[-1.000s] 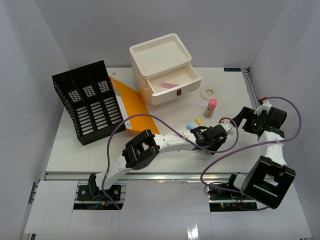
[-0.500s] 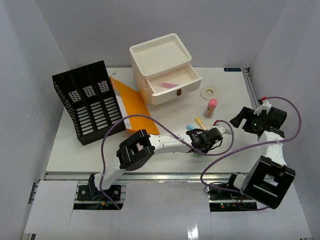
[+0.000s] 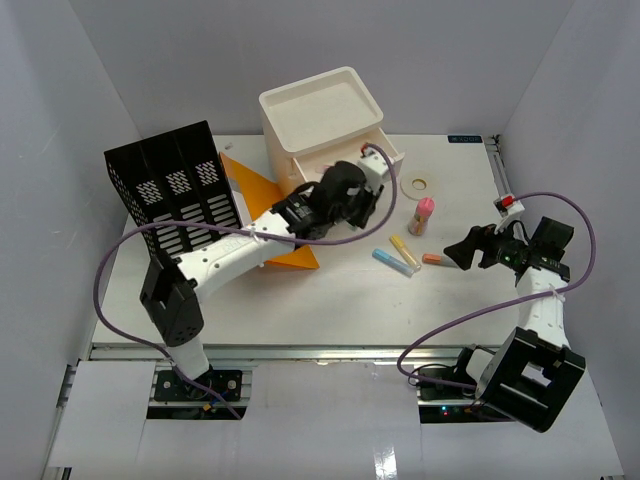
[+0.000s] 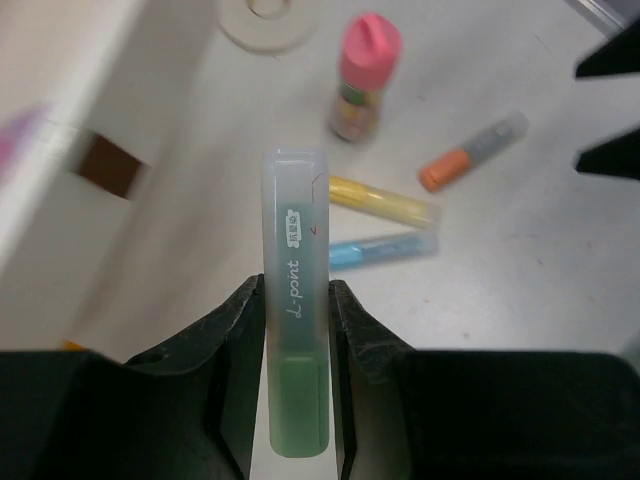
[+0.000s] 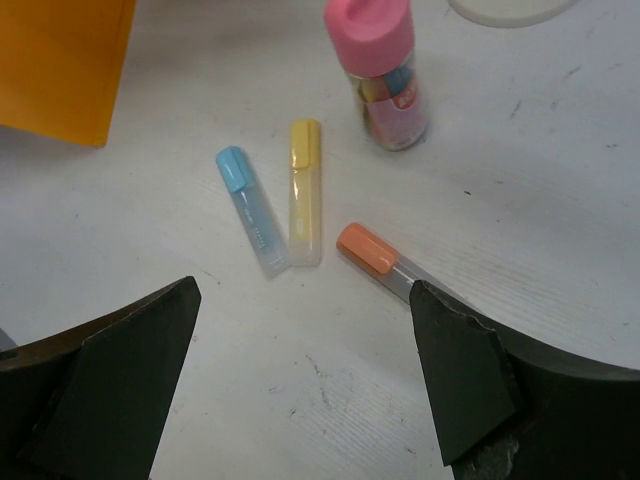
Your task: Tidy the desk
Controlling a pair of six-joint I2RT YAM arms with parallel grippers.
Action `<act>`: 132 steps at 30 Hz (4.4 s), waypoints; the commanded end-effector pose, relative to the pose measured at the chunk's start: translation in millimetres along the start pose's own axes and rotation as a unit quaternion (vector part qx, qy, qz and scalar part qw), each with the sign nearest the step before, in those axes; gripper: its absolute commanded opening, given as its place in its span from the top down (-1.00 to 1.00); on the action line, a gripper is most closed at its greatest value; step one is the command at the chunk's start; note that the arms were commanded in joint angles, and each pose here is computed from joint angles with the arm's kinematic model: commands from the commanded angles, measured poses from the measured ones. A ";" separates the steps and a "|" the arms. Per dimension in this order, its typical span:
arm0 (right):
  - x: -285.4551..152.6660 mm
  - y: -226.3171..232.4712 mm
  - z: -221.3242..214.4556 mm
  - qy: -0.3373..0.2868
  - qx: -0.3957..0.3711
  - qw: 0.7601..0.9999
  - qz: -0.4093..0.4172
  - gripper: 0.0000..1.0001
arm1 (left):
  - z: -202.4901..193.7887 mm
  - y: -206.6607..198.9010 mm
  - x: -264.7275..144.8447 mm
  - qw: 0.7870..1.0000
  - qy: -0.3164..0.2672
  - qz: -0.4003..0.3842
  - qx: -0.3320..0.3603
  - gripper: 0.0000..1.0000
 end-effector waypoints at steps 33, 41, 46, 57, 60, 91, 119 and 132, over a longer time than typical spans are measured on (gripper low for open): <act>28.3 -10.9 26.5 0.147 -0.393 0.897 0.139 -0.81 | 95.8 123.5 -70.5 0.983 -0.179 0.029 0.021 -0.96; 58.1 -65.6 9.2 0.260 -0.417 0.860 0.139 -0.90 | -27.1 84.3 -162.7 0.969 -0.215 -0.027 -0.121 -0.96; 78.4 -72.8 0.4 0.286 -0.424 0.846 0.149 -0.95 | -95.0 70.4 -190.6 0.961 -0.194 -0.028 -0.194 -0.96; 107.6 -70.0 -25.9 0.334 -0.415 0.830 0.164 -0.65 | -155.3 56.8 -185.1 0.945 -0.146 -0.042 -0.290 -0.96; 106.1 -69.6 -35.8 0.349 -0.400 0.830 0.172 -0.26 | -161.2 54.8 -182.5 0.938 -0.138 -0.045 -0.314 -0.96; 154.3 163.6 214.1 0.060 -0.565 0.822 0.054 0.59 | -201.7 35.1 -158.1 0.884 -0.098 -0.126 -0.440 -0.91; 122.4 198.9 223.3 -0.045 -0.471 0.876 0.096 -0.57 | -186.4 34.2 -160.0 0.894 -0.100 -0.150 -0.411 -0.93; 83.0 108.6 50.0 0.064 -0.309 0.949 0.014 -0.52 | -175.0 32.8 -159.8 0.895 -0.099 -0.165 -0.403 -0.93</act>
Point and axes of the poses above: each gripper's point midway between its finger pads, its own x axis out along the fingers, its own y axis along the line the jaws close on, z = x × y, the point moved 10 cm from there along -x, back along the fingers, and after that the axes turned 2 degrees about x, right-handed, at the moved point
